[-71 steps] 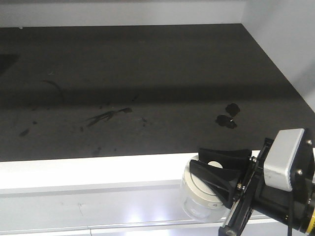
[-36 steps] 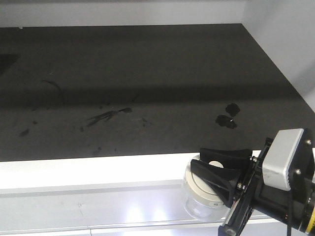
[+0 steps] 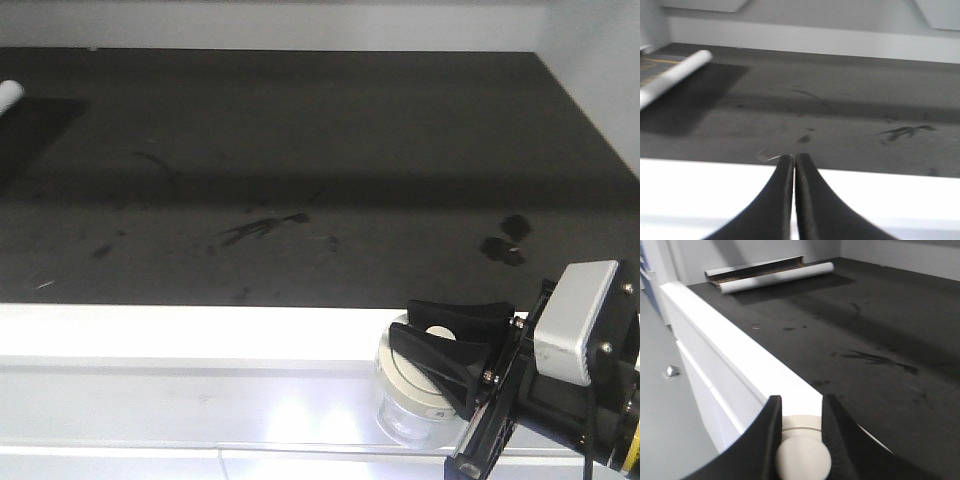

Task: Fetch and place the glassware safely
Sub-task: 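Hold the jar in the right gripper while the base drives to another bench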

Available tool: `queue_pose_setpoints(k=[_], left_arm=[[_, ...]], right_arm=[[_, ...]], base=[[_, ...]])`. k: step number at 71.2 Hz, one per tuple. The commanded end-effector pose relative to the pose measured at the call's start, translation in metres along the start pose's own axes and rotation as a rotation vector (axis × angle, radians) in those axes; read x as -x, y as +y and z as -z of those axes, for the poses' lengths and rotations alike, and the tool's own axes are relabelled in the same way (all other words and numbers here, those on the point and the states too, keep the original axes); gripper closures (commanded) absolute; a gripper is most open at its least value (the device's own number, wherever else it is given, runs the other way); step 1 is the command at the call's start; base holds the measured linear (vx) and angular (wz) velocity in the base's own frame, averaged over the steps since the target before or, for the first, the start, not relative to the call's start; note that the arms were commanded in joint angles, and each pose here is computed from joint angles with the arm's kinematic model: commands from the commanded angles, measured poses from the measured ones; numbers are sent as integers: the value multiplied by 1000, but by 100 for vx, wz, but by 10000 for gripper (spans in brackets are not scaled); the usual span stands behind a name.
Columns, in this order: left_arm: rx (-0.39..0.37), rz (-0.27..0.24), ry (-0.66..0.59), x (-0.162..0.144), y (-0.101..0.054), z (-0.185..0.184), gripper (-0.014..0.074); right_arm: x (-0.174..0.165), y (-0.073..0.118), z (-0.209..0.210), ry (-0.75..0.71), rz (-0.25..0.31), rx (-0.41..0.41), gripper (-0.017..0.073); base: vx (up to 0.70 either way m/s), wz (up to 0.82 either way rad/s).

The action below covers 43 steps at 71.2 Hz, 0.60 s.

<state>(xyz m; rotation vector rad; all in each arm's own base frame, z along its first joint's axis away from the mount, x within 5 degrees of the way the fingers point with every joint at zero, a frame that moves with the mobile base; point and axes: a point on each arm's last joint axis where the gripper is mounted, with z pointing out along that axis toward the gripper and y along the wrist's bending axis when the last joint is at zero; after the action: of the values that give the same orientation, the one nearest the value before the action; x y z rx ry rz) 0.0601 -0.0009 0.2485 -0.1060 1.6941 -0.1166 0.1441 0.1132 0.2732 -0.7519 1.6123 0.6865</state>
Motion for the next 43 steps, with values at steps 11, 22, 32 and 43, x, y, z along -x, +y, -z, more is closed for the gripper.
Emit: queue_pose_setpoints(k=[11,22,32,43], left_arm=[[-15,14,-88,15,-2,1,601],[-15,14,-88,15,-2,1,601],[-15,14,-88,15,-2,1,601],[-15,14,-88,15,-2,1,601]], right_arm=[[17,3,2,-88,-4,34,560],[17,3,2,-88,-4,34,560],[17,3,2,-88,-4,34,560],[17,3,2,-88,-4,34,560]], base=[[-6,54],[-8,63],[-7,64],[-4,69]])
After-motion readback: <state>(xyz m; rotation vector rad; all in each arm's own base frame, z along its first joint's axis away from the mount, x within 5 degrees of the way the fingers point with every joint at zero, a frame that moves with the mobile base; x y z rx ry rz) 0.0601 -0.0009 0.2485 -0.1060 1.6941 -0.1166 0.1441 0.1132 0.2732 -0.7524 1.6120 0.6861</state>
